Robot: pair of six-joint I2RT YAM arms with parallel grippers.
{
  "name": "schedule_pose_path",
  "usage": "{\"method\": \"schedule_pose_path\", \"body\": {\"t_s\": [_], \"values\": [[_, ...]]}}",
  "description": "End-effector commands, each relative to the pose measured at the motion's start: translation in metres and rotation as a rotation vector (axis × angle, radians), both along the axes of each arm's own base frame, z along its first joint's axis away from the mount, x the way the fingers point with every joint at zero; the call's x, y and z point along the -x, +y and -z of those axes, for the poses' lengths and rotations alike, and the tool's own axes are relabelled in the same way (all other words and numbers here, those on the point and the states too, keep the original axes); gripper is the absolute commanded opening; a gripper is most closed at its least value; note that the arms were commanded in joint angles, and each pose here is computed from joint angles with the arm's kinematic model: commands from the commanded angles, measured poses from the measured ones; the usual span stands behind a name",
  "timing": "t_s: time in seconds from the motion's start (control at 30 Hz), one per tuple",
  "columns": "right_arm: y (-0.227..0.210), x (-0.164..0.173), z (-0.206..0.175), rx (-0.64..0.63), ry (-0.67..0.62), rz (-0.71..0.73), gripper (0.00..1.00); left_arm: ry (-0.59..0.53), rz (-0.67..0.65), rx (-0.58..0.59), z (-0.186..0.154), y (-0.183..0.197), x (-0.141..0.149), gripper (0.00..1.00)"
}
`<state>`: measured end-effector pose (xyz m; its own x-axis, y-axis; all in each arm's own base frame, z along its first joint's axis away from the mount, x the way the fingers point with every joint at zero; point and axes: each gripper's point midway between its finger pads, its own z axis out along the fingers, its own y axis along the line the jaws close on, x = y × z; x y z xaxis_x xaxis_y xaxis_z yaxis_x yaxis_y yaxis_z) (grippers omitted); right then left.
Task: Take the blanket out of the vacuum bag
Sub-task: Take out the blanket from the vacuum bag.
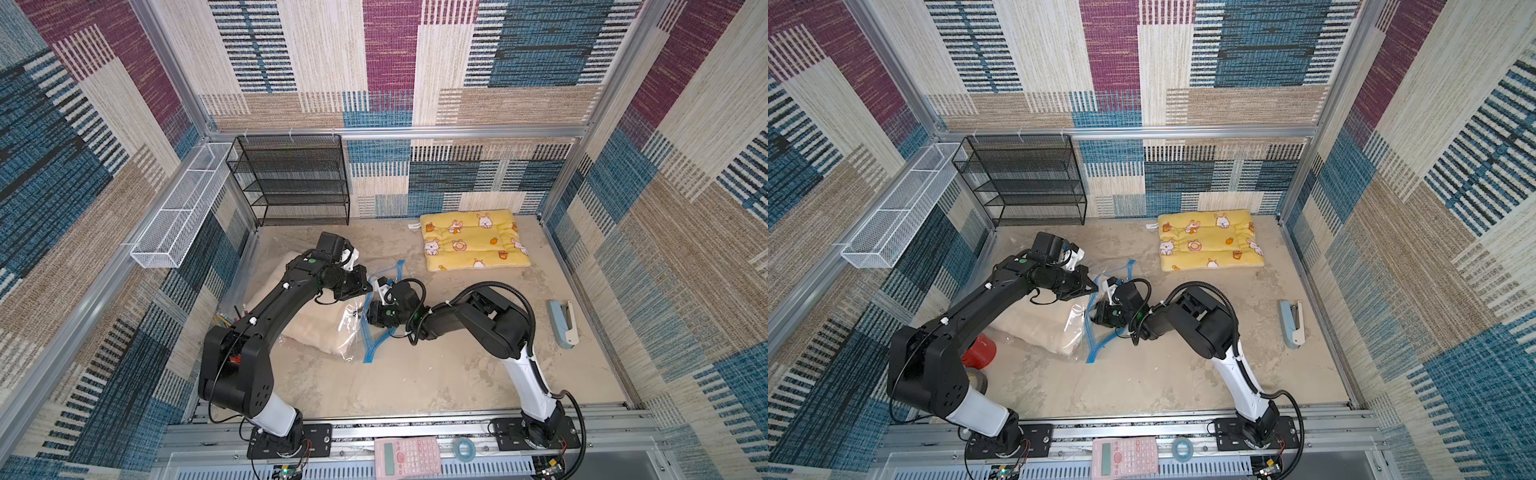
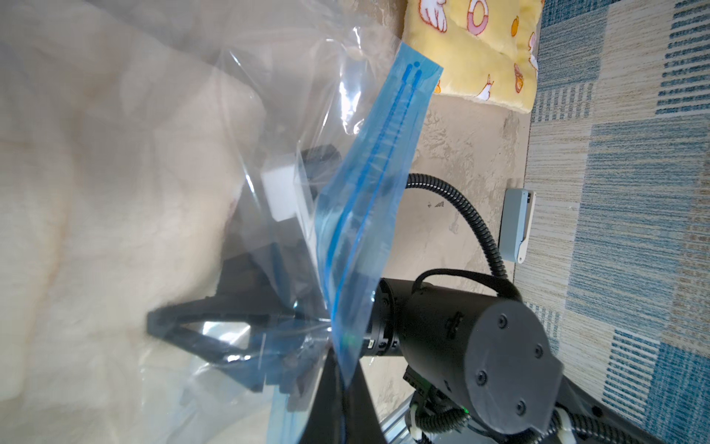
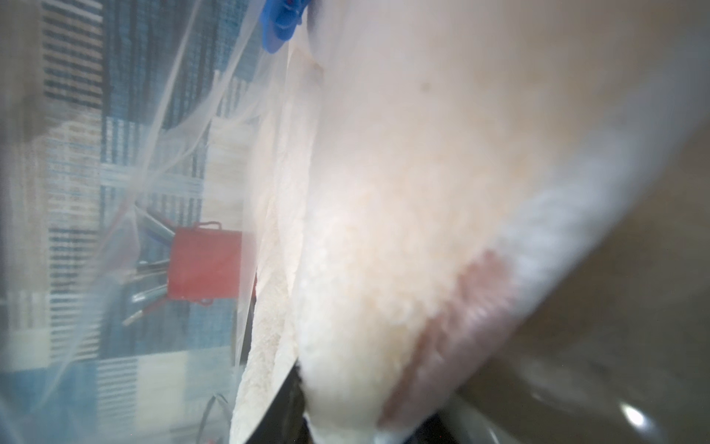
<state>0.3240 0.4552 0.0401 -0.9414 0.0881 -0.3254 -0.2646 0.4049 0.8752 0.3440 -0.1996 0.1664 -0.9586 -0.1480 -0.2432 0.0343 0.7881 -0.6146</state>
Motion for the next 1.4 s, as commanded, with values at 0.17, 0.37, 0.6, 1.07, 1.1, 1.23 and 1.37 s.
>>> {"method": "schedule_pose_path", "body": {"t_s": [0.17, 0.37, 0.6, 1.07, 1.1, 1.23, 1.37], "values": [[0.002, 0.003, -0.005, -0.002, -0.035, -0.035, 0.19, -0.019, -0.008, 0.012, -0.005, 0.0, -0.003, 0.0], [0.001, 0.003, -0.01, -0.004, -0.063, -0.038, 0.06, -0.007, -0.008, 0.02, -0.004, 0.0, -0.003, 0.0], [0.0, 0.002, -0.019, -0.004, -0.112, -0.047, 0.02, -0.009, -0.011, 0.017, -0.003, 0.001, -0.004, 0.0], [-0.002, 0.007, -0.036, -0.023, -0.178, -0.094, 0.0, -0.017, -0.018, 0.012, -0.005, 0.004, -0.005, 0.0], [-0.002, 0.007, -0.035, -0.02, -0.18, -0.094, 0.0, -0.013, -0.018, 0.011, -0.003, 0.004, -0.005, 0.0], [-0.005, 0.006, -0.034, -0.011, -0.178, -0.089, 0.0, -0.01, -0.019, 0.012, -0.003, 0.004, -0.004, 0.0], [-0.006, 0.006, -0.037, -0.009, -0.191, -0.09, 0.0, -0.01, -0.021, 0.011, -0.003, 0.004, -0.005, 0.0]]}}
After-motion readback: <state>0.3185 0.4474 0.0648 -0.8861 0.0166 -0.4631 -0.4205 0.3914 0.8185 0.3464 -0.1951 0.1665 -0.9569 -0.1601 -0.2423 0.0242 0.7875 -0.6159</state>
